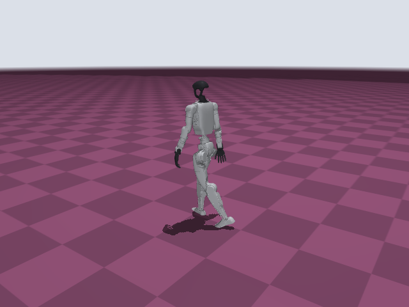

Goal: Walk run

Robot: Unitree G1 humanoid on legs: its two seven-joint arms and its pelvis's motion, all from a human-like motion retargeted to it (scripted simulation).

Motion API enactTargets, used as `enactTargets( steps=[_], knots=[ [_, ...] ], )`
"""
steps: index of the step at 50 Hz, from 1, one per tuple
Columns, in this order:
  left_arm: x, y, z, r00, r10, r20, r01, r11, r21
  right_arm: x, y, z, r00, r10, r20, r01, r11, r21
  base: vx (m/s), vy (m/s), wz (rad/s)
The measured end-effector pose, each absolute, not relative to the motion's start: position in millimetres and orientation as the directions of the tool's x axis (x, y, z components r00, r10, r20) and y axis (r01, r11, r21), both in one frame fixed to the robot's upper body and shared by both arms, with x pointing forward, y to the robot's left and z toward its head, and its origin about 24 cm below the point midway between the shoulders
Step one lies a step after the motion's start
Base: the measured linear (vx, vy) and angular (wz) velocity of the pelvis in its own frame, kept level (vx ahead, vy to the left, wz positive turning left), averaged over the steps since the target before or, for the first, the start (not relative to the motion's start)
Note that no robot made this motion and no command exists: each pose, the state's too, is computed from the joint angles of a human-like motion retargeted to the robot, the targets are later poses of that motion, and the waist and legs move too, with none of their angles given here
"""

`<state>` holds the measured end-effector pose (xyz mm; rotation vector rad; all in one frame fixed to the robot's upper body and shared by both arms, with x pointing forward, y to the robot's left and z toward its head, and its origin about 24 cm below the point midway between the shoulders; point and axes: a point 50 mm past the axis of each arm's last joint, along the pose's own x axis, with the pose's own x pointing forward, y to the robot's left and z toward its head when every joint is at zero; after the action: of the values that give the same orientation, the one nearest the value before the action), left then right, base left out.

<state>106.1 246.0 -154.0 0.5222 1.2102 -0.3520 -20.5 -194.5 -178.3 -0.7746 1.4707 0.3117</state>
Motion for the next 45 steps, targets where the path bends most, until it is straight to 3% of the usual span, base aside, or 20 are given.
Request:
enactTargets(
  steps=[8,17,27,31,39,45],
  knots=[
    [16.5,224.8,-173.9,0.046,0.016,-0.999,0.506,0.862,0.037,-7.7,-211.9,-176.3,0.129,-0.314,-0.941,-0.604,0.728,-0.326,0.8,-0.18,0.17],
    [-44.5,211.6,-173.7,-0.142,-0.015,-0.99,0.371,0.926,-0.067,93.9,-213.9,-162.0,0.509,-0.326,-0.797,-0.464,0.675,-0.573,0.53,-0.09,-0.36],
    [-67.4,196.9,-171.1,-0.28,-0.101,-0.955,0.318,0.929,-0.191,150.0,-189.4,-152.0,0.577,-0.205,-0.79,-0.473,0.705,-0.528,0.64,0.0,-0.46],
    [-53.6,200.2,-173.0,-0.256,-0.093,-0.962,0.361,0.914,-0.184,137.7,-191.6,-156.5,0.545,-0.187,-0.818,-0.539,0.669,-0.512,0.91,0.1,-0.78],
    [-2.0,216.5,-175.3,-0.063,-0.038,-0.997,0.358,0.932,-0.059,93.3,-197.0,-167.2,0.481,-0.26,-0.837,-0.614,0.582,-0.533,0.78,0.08,-0.5],
    [69.7,257.5,-160.8,0.159,0.09,-0.983,0.433,0.889,0.151,74.4,-204.4,-168.3,0.471,-0.348,-0.81,-0.573,0.578,-0.581,0.63,0.03,0.19]
  ],
)
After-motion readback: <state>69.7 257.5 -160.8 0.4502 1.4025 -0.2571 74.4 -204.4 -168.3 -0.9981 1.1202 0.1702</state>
